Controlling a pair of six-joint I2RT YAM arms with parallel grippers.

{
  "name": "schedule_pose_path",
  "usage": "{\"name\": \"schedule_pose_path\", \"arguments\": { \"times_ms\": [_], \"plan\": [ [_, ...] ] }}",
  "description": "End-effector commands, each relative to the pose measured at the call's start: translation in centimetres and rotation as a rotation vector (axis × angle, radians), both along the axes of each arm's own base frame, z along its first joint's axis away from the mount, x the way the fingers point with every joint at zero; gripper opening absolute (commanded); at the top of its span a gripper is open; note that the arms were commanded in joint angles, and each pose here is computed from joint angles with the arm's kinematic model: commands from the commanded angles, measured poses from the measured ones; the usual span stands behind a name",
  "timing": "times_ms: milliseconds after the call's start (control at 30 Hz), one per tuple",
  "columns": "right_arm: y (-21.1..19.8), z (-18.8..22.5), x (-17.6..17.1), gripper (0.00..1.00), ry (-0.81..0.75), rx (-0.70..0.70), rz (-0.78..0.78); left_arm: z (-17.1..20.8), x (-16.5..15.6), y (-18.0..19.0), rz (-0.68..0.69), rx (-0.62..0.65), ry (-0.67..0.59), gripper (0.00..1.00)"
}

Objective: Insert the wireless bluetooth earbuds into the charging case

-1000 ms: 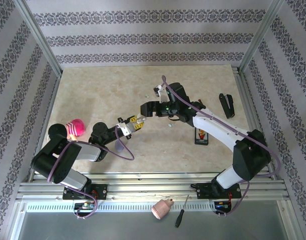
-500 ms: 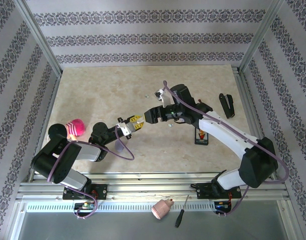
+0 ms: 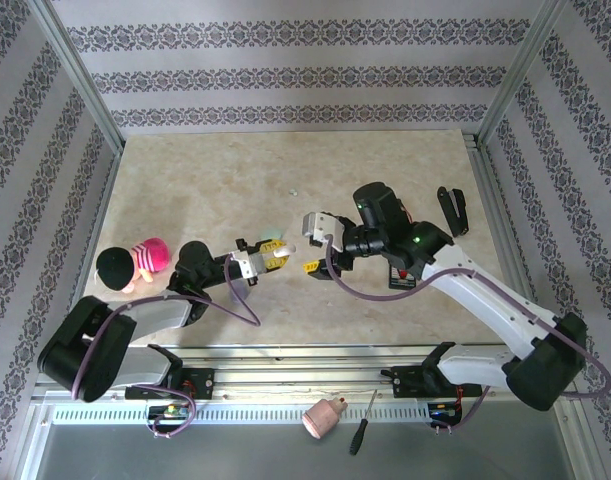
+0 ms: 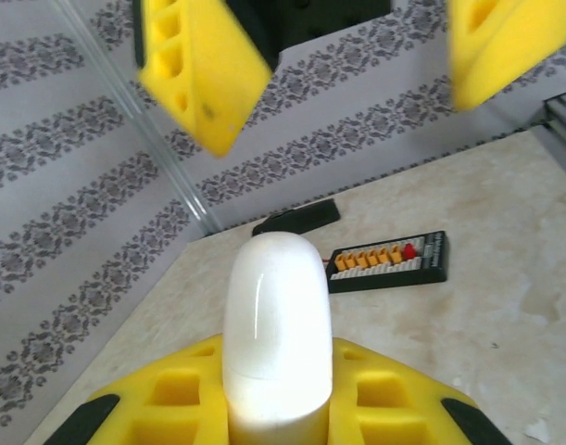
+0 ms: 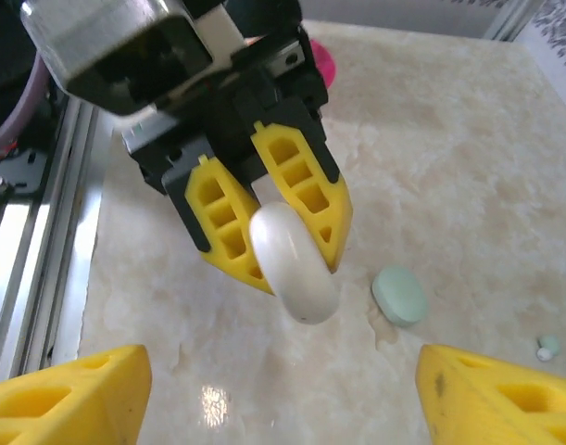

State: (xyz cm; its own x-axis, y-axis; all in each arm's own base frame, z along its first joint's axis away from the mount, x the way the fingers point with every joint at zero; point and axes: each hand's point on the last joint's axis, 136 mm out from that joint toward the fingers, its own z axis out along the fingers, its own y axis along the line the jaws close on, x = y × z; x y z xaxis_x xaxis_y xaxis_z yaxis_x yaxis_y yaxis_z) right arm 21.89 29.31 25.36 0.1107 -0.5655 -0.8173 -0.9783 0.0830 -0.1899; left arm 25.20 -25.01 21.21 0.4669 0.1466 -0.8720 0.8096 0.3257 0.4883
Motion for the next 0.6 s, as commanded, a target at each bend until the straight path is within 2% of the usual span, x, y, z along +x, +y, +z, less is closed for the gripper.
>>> {"name": "schedule_pose_path", "arguments": {
  "times_ms": [0, 133, 433, 567],
  "plan": [
    [0.4, -0.9, -1.0, 0.69, -0.090, -0.110, 0.146, -0.5, -1.5, -0.5, -0.087, 0.058, 0.025, 0.00],
    [1.5, -2.1, -0.6, 0.57, -0.090, -0.163, 0.164, -0.3, -2.0, -0.4, -0.094, 0.064, 0.032, 0.00],
    [3.5, -3.2, 0.1, 0.37, -0.073, -0.164, 0.183, 0.0, -2.2, -0.4, -0.103, 0.054, 0.043, 0.00],
    [3.7, -3.6, 0.3, 0.34, -0.066, -0.168, 0.178, 0.1, -2.3, -0.5, -0.108, 0.048, 0.046, 0.00]
  ]
}}
